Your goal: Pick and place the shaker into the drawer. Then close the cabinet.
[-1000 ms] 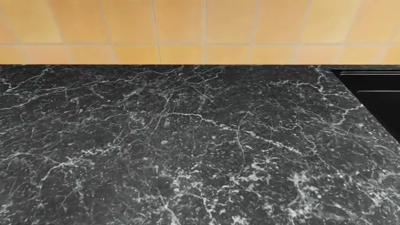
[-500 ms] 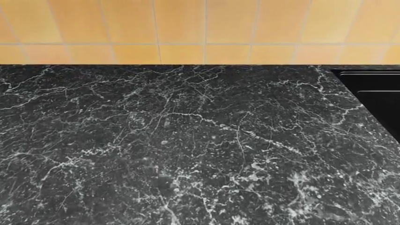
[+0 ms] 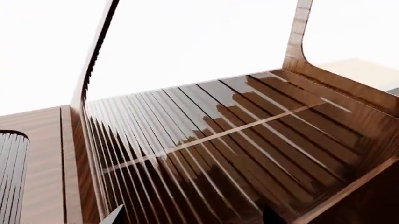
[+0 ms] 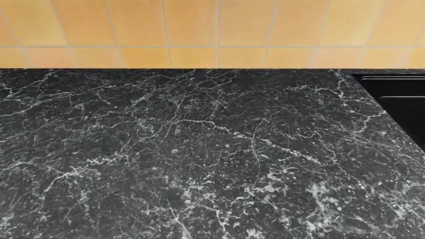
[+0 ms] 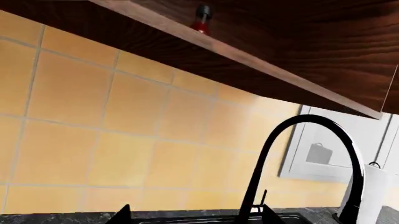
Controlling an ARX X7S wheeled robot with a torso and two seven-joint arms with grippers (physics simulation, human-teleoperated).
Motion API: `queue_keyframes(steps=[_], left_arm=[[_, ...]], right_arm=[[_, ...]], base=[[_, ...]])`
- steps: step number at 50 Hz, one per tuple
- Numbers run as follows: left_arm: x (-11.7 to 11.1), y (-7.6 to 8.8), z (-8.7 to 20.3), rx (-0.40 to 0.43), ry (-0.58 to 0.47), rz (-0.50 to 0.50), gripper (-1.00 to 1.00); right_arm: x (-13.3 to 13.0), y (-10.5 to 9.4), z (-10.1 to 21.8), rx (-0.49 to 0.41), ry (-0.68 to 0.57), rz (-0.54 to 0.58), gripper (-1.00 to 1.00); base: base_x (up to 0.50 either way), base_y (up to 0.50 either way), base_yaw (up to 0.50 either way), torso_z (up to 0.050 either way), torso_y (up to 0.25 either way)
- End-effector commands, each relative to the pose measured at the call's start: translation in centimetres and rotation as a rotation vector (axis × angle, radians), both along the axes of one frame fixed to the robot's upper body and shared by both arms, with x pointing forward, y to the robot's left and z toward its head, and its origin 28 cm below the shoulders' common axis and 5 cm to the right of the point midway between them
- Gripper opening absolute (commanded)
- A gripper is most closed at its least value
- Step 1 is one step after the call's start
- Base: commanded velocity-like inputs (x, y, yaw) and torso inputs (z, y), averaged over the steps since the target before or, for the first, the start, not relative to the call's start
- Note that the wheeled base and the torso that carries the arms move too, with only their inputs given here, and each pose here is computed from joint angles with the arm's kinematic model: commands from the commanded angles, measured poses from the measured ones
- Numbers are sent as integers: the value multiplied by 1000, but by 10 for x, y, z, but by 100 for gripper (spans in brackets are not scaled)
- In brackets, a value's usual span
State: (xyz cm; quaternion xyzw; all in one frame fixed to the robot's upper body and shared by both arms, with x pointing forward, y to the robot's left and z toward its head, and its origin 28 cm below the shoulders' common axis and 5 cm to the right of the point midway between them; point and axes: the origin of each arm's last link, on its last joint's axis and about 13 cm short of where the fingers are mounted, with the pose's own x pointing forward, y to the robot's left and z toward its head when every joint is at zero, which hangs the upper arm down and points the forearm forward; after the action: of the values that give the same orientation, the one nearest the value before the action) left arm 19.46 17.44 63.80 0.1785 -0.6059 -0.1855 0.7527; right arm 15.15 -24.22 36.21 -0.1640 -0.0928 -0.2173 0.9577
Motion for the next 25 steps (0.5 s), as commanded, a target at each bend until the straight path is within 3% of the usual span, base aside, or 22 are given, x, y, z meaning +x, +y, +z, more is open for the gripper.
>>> queue_keyframes(steps=[1, 6, 14, 20, 25], left_arm=[[6, -77, -19, 216, 16, -168, 100], [-2, -99, -32, 299, -3, -211, 100], [-28, -118, -48, 364, -47, -297, 100], [-28, -118, -48, 364, -47, -297, 100], [-28, -118, -48, 364, -47, -297, 100]], right_arm=[[-66, 11, -31, -2, 68, -39, 100], [-92, 11, -43, 34, 57, -66, 100], [-150, 10, -76, 126, 40, -126, 100], [-185, 1, -88, 160, 18, -191, 100], [-184, 1, -91, 162, 24, -174, 100]], base=[[0, 0, 0, 0, 0], [0, 0, 0, 0, 0], [0, 0, 0, 0, 0], [0, 0, 0, 0, 0], [0, 0, 0, 0, 0]])
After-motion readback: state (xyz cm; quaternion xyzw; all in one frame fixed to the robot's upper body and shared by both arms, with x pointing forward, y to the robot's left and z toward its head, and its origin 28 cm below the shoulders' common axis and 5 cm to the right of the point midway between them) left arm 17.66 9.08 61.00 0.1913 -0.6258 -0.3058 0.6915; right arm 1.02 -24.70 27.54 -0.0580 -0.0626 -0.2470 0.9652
